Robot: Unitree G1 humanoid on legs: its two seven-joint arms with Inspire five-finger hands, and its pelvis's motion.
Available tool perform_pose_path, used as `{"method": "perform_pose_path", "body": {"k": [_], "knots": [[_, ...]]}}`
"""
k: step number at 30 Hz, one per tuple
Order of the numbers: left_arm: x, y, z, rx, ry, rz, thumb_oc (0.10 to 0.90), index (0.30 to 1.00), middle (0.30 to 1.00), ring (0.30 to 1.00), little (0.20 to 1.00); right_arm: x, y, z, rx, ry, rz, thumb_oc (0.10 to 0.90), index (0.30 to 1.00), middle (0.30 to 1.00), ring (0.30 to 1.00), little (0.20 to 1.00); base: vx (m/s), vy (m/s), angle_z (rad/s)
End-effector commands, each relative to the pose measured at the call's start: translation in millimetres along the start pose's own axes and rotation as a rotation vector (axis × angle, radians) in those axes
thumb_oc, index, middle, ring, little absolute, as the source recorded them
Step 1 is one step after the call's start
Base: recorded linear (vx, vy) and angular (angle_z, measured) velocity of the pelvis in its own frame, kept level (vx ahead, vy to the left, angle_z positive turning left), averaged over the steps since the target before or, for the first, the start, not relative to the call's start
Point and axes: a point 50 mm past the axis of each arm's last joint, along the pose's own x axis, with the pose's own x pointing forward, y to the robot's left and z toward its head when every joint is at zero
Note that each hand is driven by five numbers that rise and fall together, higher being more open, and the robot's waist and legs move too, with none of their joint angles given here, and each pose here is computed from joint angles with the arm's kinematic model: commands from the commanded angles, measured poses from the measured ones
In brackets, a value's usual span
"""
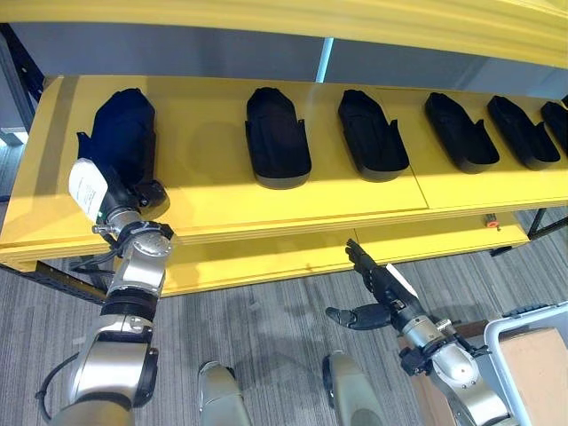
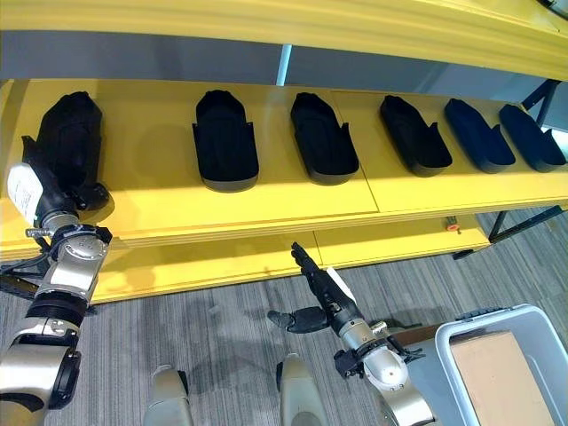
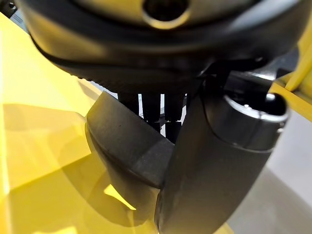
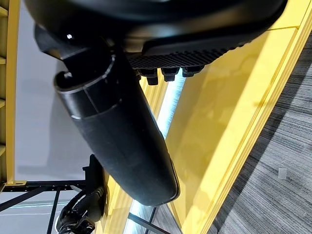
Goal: Move parts from the plastic box to the shelf.
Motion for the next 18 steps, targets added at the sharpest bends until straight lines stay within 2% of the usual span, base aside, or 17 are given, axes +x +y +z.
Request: {"method": "perform_pose_path", "body": {"k": [1, 18], "knots": [[23.7, 15.8, 50.2, 0.005, -0.190, 0.073, 0.400, 0.300, 0.300, 0.300, 0.300, -1.7, -18.3, 39.7, -0.035, -0.210, -0.030, 0.900, 1.000, 1.000, 1.000, 1.000, 0.00, 0.000, 0.00], [23.9, 6.2, 67.3, -0.058, -0.196, 0.039, 0.400, 0.300, 0.300, 0.300, 0.300, -2.3, -19.7, 40.2, -0.033, -0.213, -0.040, 0.900, 1.000, 1.000, 1.000, 1.000, 0.00, 0.000, 0.00]]}}
